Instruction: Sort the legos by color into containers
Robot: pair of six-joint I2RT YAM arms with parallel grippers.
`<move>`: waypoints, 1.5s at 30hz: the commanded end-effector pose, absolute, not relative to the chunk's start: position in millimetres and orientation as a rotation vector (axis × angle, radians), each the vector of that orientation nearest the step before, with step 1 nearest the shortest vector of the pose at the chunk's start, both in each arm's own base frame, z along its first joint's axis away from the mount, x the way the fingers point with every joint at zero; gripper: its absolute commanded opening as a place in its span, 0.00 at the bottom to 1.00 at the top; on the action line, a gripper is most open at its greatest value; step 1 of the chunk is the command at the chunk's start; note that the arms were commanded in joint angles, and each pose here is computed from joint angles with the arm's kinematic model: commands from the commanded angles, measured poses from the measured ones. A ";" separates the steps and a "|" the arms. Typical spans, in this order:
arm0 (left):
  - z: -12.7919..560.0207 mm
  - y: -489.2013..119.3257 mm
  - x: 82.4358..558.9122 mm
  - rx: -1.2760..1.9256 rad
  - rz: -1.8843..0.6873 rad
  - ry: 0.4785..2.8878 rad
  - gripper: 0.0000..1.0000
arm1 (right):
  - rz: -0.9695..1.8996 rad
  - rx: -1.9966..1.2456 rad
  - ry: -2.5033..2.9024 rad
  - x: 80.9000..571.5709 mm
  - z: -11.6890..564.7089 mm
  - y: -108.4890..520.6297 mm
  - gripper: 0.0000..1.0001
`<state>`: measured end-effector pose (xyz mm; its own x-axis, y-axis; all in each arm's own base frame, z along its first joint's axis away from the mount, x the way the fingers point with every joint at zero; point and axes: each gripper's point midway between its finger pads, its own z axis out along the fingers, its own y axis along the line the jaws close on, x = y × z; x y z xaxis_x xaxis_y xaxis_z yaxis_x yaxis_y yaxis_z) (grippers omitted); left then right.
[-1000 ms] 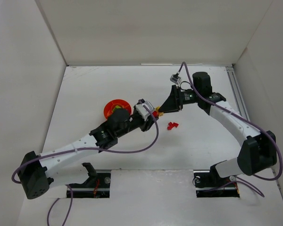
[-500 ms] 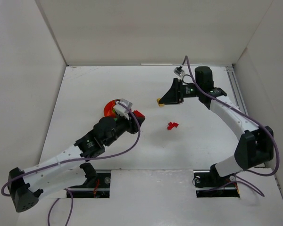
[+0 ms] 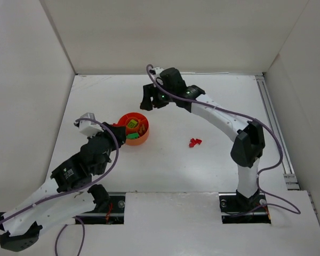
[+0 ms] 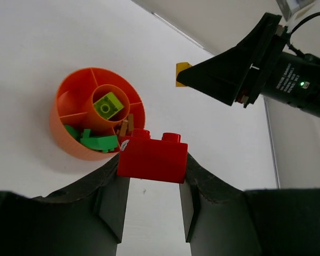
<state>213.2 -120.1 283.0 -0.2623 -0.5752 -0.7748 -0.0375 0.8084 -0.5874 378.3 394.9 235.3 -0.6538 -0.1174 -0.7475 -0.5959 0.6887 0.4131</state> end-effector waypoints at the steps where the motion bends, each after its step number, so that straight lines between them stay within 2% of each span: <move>1: 292.5 -92.3 207.1 -0.608 -0.530 1.723 0.18 | 0.731 -0.549 2.176 396.9 224.5 400.4 0.39; 6: 300.5 -81.4 200.6 -0.634 -0.571 1.678 0.18 | 1.066 -0.592 2.192 383.6 207.1 439.0 0.42; 13: 303.5 -78.2 197.0 -0.625 -0.594 1.662 0.18 | 1.281 -0.565 2.175 379.5 201.0 460.2 0.42; 18: 299.9 -82.1 198.5 -0.608 -0.588 1.675 0.18 | 1.410 -0.590 2.149 372.7 203.7 467.1 0.46; 30: 302.1 -84.4 200.4 -0.603 -0.590 1.669 0.18 | 1.415 -0.553 2.229 371.1 176.9 461.4 0.50; 37: 301.9 -86.0 199.9 -0.598 -0.597 1.674 0.18 | 1.422 -0.531 2.250 369.6 173.7 460.8 0.57; 40: 301.9 -86.0 199.9 -0.598 -0.597 1.674 0.18 | 1.441 -0.530 2.276 365.7 166.3 460.8 0.63; 41: 301.9 -86.0 199.9 -0.598 -0.597 1.674 0.18 | 1.441 -0.530 2.276 365.6 166.3 460.8 0.68; 45: 298.2 -86.5 200.3 -0.595 -0.589 1.681 0.18 | 1.445 -0.520 2.281 365.4 166.6 461.0 0.75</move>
<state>197.7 -83.5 292.1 -0.1852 -0.6596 -0.7285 -0.0840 0.7492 -0.6570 364.5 456.0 165.7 -0.8596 -0.1040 -0.5003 -0.4919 0.4342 0.7547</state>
